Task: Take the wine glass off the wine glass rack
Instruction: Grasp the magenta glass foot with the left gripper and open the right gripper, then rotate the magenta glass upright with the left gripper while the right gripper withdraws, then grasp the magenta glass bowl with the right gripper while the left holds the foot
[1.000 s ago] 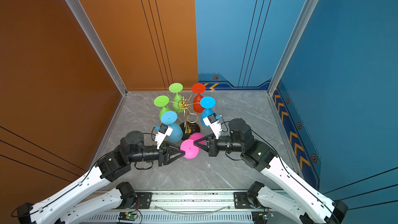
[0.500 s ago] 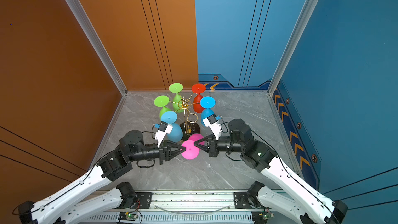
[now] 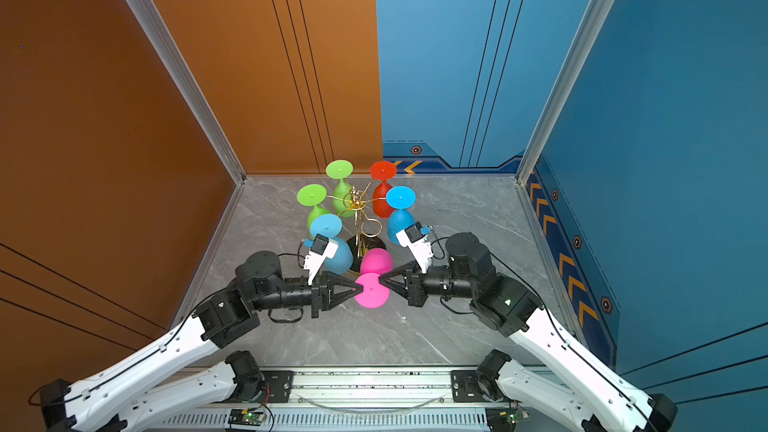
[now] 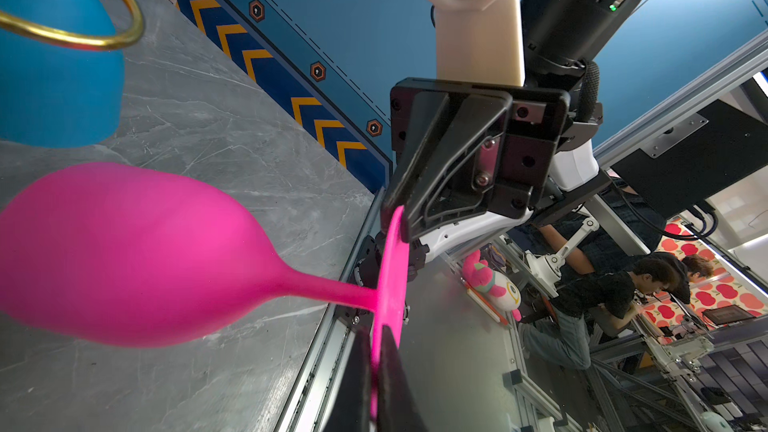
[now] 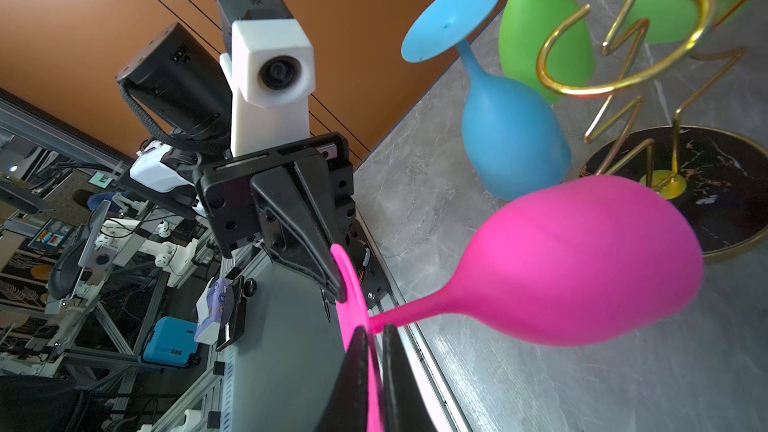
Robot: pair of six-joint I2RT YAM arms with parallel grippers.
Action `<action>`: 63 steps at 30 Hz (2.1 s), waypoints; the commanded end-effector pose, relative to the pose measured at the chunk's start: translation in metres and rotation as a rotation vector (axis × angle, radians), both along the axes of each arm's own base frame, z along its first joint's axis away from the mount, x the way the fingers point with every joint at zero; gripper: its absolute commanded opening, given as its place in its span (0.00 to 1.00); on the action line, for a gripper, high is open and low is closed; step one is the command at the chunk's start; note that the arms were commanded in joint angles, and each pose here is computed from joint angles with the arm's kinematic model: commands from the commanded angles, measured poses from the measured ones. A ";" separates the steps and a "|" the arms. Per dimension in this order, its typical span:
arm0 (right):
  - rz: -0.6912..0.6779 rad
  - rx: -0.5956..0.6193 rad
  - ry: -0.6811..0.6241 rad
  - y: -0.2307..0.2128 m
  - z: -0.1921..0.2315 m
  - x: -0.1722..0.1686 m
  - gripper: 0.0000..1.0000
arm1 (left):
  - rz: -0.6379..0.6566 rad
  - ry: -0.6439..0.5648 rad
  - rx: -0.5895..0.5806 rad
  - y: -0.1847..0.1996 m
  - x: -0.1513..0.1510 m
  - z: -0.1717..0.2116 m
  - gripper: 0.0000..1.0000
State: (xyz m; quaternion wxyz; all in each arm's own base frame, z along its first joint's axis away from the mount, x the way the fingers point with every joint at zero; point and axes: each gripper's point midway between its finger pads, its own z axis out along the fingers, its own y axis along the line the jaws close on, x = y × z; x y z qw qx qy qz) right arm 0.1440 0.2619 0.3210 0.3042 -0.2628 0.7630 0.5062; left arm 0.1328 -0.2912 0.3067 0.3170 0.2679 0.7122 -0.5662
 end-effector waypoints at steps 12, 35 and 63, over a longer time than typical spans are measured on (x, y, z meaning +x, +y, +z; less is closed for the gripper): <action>-0.217 -0.093 0.032 -0.051 0.001 0.018 0.59 | -0.061 -0.275 0.207 -0.026 -0.022 -0.038 0.00; -0.351 -0.180 0.208 -0.073 -0.014 0.063 0.68 | -0.125 -1.251 0.835 -0.011 -0.040 -0.102 0.00; -0.240 -0.253 0.281 -0.064 -0.017 0.059 0.51 | -0.009 -1.864 1.293 -0.004 -0.014 -0.108 0.00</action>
